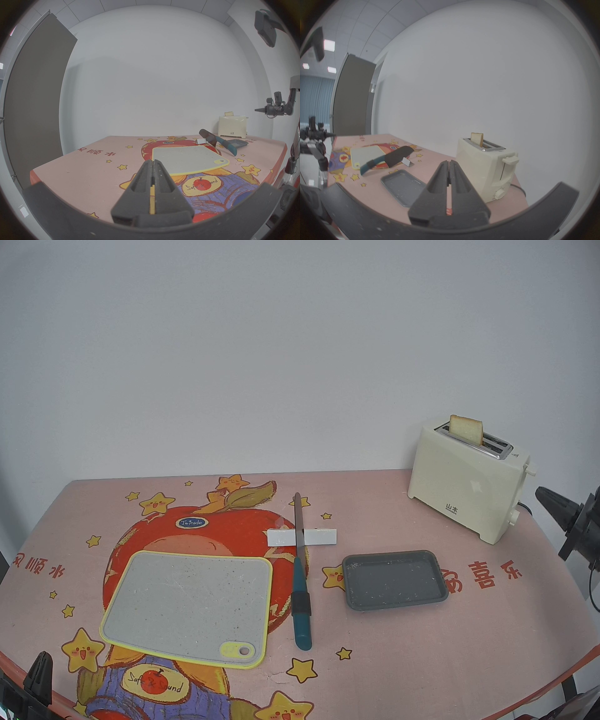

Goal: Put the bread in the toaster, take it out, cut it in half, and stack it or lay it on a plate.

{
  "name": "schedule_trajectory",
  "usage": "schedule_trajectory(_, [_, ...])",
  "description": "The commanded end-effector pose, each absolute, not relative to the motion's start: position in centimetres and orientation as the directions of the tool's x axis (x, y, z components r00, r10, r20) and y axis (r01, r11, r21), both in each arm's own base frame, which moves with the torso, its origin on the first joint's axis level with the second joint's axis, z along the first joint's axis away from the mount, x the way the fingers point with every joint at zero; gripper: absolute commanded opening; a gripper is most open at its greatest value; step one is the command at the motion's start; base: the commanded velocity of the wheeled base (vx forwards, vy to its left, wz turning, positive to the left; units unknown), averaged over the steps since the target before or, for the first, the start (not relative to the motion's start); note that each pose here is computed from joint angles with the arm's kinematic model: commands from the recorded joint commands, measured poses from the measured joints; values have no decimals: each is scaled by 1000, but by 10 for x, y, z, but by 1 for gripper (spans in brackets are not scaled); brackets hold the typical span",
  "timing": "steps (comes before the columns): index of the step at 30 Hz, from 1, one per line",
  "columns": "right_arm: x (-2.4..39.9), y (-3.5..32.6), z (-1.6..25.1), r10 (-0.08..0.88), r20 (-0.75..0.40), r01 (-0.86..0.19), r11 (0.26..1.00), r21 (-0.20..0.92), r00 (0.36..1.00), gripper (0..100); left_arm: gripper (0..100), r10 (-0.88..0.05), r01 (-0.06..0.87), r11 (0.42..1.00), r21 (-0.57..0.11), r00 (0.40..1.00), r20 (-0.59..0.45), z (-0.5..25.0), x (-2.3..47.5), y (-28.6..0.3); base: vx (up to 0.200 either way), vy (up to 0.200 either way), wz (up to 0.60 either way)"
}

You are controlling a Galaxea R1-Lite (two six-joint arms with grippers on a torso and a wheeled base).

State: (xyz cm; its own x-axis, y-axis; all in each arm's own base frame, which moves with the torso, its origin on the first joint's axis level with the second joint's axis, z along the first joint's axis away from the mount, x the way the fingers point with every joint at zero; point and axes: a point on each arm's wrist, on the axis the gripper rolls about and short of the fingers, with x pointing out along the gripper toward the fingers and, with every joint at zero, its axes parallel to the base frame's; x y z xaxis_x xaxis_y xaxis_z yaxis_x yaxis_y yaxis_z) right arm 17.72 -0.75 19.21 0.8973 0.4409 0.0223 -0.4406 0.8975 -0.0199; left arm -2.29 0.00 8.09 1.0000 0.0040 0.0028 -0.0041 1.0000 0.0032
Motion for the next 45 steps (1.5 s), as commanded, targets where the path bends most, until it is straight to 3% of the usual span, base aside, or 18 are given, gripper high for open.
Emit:
schedule_trajectory(1, [207, -18, 229, 408, 71, -411, 911, 30, 910, 0, 0, 5, -5, 1000, 3, 1000, -8, 76, -22, 0, 0, 0, 0])
schedule_trajectory(2, [211, -20, 234, 403, 69, -406, 914, 31, 913, 100, 0, 5, -5, 1000, 3, 1000, -8, 76, -22, 0, 0, 0, 0])
schedule_trajectory(8, [229, -9, 258, 494, -46, -488, 866, 108, 868, 100, 0, 5, -5, 1000, 3, 1000, -8, 76, -22, 0, 0, 0, 0])
schedule_trajectory(14, [263, -10, 281, 505, -158, -479, 860, 175, 849, 100, 0, 5, -5, 1000, 3, 1000, -8, 76, -22, 0, 0, 0, 0])
schedule_trajectory(19, [293, -13, 273, 504, -196, -478, 862, 169, 841, 100, 0, 5, -5, 1000, 3, 1000, -8, 76, -22, 0, 0, 0, 0])
schedule_trajectory(23, [321, -15, 246, 514, -261, -495, 858, 140, 817, 100, 0, 5, -5, 1000, 3, 1000, -8, 76, -22, 0, 0, 0, 0])
schedule_trajectory(29, [348, -16, 228, 513, -290, -511, 855, 91, 808, 100, 0, 5, -5, 1000, 3, 1000, -8, 76, -22, 0, 0, 0, 0])
schedule_trajectory(45, [397, -23, 219, 485, -276, -486, 871, 70, 830, 100, 0, 5, -5, 1000, 3, 1000, -8, 76, -22, 0, 0, 0, 0])
